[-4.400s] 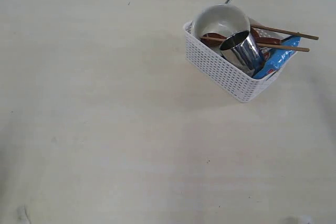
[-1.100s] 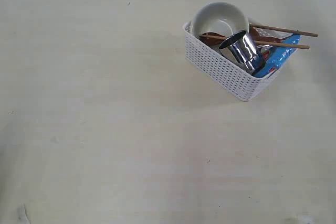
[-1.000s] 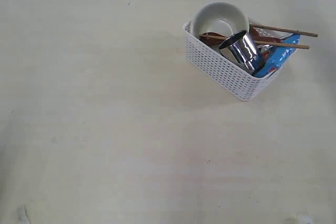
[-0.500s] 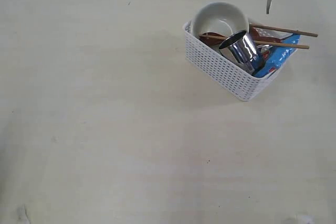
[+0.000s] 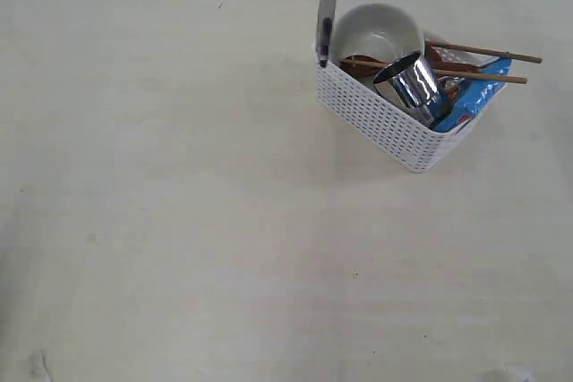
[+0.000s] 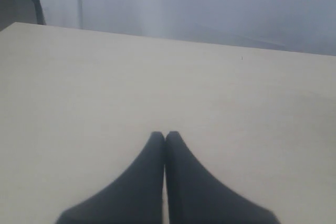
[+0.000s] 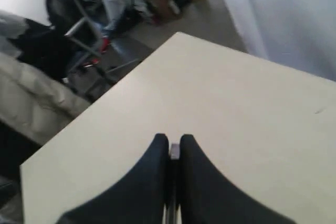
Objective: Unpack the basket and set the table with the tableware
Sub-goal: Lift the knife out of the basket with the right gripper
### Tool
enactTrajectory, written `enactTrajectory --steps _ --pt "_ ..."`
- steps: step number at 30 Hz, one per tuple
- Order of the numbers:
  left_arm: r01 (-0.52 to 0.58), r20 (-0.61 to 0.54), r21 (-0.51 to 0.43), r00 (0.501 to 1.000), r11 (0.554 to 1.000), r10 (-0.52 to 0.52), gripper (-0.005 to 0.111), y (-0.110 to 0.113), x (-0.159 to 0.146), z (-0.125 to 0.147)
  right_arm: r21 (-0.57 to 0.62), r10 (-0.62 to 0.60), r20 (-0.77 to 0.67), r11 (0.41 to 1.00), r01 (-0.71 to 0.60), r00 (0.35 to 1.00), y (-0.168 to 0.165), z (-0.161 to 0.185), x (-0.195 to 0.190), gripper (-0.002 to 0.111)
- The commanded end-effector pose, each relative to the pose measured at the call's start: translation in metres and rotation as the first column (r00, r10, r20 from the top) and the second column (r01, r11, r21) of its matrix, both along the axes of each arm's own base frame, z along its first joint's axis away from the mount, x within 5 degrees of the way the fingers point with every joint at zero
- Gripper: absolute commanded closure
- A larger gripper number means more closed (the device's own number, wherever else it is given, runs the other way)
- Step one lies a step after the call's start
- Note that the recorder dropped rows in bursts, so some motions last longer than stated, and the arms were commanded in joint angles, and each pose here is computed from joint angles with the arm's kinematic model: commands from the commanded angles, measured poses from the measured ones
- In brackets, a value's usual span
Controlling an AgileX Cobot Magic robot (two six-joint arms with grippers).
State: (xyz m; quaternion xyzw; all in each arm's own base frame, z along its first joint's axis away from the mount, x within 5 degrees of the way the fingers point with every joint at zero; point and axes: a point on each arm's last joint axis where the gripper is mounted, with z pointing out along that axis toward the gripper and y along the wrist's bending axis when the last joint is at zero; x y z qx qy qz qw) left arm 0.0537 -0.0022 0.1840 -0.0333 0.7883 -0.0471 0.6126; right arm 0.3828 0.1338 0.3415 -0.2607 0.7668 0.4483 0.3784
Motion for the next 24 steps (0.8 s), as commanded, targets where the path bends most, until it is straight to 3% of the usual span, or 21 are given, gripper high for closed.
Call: enactTrajectory --steps 1,3,5,8,9,12,13,16,20,23,24 --pt "-0.002 0.008 0.001 1.000 1.000 0.002 0.107 0.000 0.000 0.000 0.063 0.211 0.010 0.975 -0.212 0.977 0.021 -0.046 -0.021 0.109" --pt "-0.002 0.008 0.001 1.000 1.000 0.002 0.107 0.000 0.000 0.000 0.090 0.226 0.029 0.970 -0.228 0.974 0.030 -0.071 -0.031 0.109" --pt "0.001 0.011 0.014 1.000 1.000 -0.001 0.107 0.000 0.000 0.000 0.183 0.149 0.088 0.970 -0.163 0.985 0.036 -0.082 -0.033 0.109" --pt "-0.002 0.096 0.066 0.995 0.998 -0.005 0.107 0.001 0.002 0.007 0.170 0.168 0.142 0.967 -0.192 0.975 0.040 -0.087 -0.038 0.109" --pt "-0.004 0.140 0.052 0.990 0.999 -0.003 0.107 0.001 0.002 0.011 0.170 0.171 0.148 0.966 -0.196 0.974 0.041 -0.086 -0.038 0.109" --pt "-0.002 0.313 -0.111 0.949 0.994 0.037 0.107 0.001 0.003 0.028 0.174 0.178 0.151 0.964 -0.204 0.972 0.042 -0.085 -0.039 0.109" --pt "0.006 0.377 -0.181 0.924 0.983 0.064 0.107 0.002 0.002 0.035 0.174 0.180 0.151 0.963 -0.205 0.972 0.043 -0.085 -0.039 0.109" --pt "0.023 0.515 -0.221 0.852 0.975 0.097 0.107 0.004 -0.001 0.049 0.174 0.180 0.151 0.963 -0.205 0.972 0.043 -0.085 -0.039 0.109" --pt "0.043 0.613 -0.245 0.781 0.969 0.121 0.107 0.006 -0.006 0.059 0.177 0.179 0.144 0.963 -0.203 0.973 0.043 -0.085 -0.039 0.109" --pt "0.065 0.729 -0.274 0.665 0.960 0.163 0.107 0.009 -0.013 0.072 0.177 0.179 0.144 0.963 -0.203 0.973 0.043 -0.085 -0.039 0.109" --pt "0.074 0.779 -0.286 0.598 0.955 0.187 0.107 0.011 -0.018 0.078 0.177 0.179 0.144 0.963 -0.203 0.973 0.043 -0.085 -0.039 0.109"
